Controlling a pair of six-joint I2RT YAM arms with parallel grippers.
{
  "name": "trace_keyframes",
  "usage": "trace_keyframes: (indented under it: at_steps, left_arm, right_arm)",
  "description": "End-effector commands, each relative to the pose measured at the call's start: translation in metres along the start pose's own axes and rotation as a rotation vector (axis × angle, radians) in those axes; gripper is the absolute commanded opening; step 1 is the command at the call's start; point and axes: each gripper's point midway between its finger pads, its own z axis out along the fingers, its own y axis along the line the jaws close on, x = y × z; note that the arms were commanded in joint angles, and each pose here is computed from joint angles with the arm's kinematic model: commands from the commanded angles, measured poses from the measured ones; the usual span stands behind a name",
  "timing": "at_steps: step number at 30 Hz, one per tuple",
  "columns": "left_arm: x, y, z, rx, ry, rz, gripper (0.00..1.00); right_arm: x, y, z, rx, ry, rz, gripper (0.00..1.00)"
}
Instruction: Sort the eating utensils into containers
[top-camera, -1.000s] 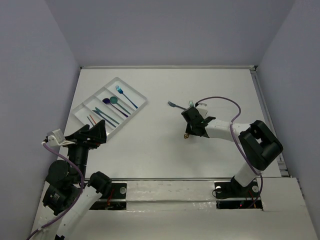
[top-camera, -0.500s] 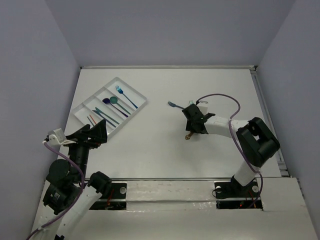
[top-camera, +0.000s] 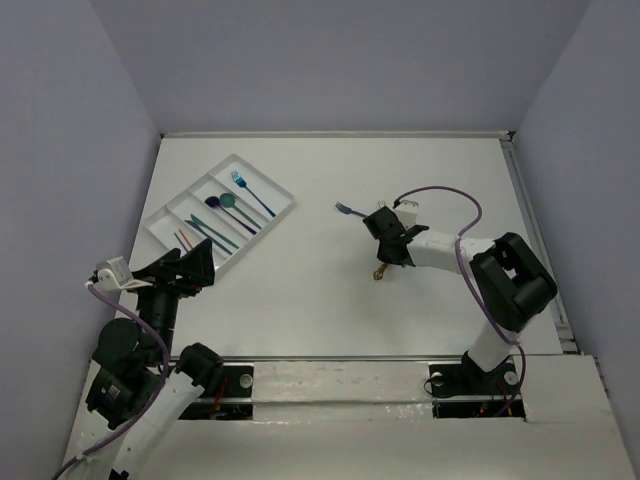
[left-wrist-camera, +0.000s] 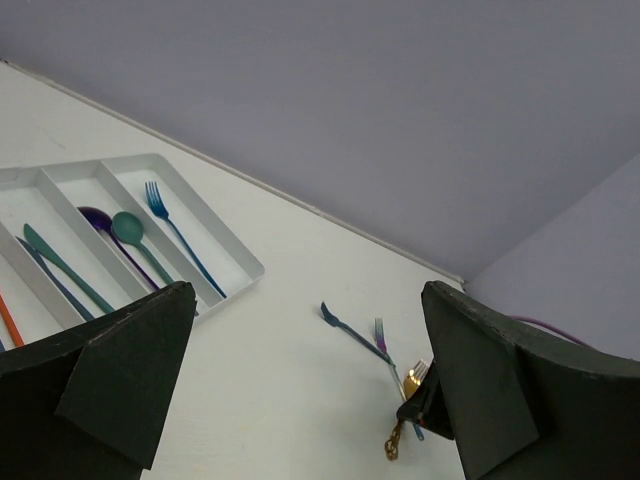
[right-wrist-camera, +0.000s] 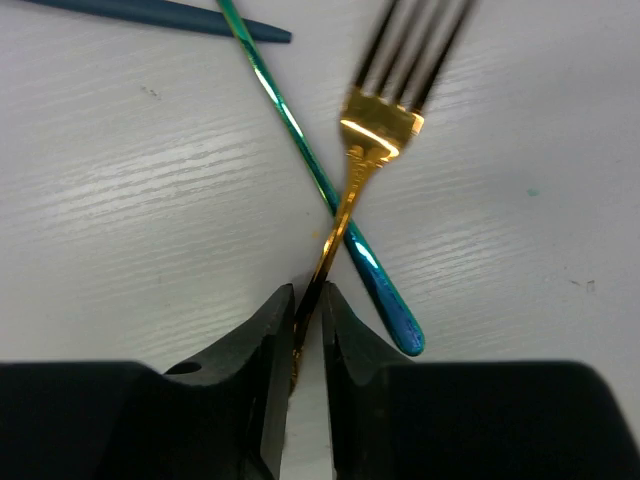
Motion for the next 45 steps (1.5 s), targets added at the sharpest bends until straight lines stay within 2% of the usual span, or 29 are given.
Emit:
trace_keyframes:
  at_steps: [1,7,12,18,24,28,35,36,39,40,42,44,45]
  left_arm:
    - [-0.001,-0.006,0.004,0.023,-0.008,-0.004,0.99]
    - [0.0,-0.006,0.004,0.023,-0.006,-0.003,0.99]
    - [0.0,-0.006,0.004,0.022,-0.005,-0.001,0.99]
    - [0.001,-0.006,0.005,0.021,-0.003,0.001,0.99]
    - [0.001,-0.006,0.005,0.018,-0.003,0.001,0.99]
    - [0.001,-0.006,0.006,0.018,-0.002,0.004,0.99]
    - [0.003,-0.006,0.007,0.012,0.005,0.01,0.99]
    - [0.003,-0.006,0.007,0.012,0.006,0.011,0.99]
    - [0.003,-0.004,0.009,0.0,0.004,0.017,0.99]
    - [0.003,-0.003,0.009,-0.001,0.003,0.017,0.99]
    - [0.003,-0.003,0.009,-0.002,0.005,0.019,0.99]
    - [0.003,-0.002,0.009,-0.011,0.0,0.021,0.99]
    - [0.003,-0.002,0.009,-0.011,0.0,0.021,0.99]
  right_arm:
    - [-0.012,-0.01,0.001,0.075,-0.045,0.024,0.17]
    - [-0.021,-0.01,0.002,0.105,-0.07,0.03,0.0]
    - [-0.033,-0.011,-0.004,0.098,-0.116,0.057,0.0]
    - [-0.071,-0.008,-0.03,0.036,-0.24,0.09,0.0]
    - [-0.1,0.021,-0.059,-0.098,-0.332,0.001,0.0]
    - [-0.108,0.069,-0.066,-0.307,-0.323,-0.082,0.0]
    - [-0.136,0.179,-0.1,-0.711,-0.427,-0.209,0.0]
    - [-0.143,0.203,-0.119,-0.808,-0.446,-0.236,0.0]
    - [-0.142,0.236,-0.109,-0.88,-0.447,-0.308,0.0]
    - [-0.153,0.255,-0.127,-0.949,-0.473,-0.317,0.0]
    - [-0.148,0.275,-0.113,-0.978,-0.447,-0.335,0.0]
    - [-0.16,0.296,-0.125,-1.05,-0.461,-0.326,0.0]
    - [-0.15,0.305,-0.111,-1.059,-0.434,-0.334,0.0]
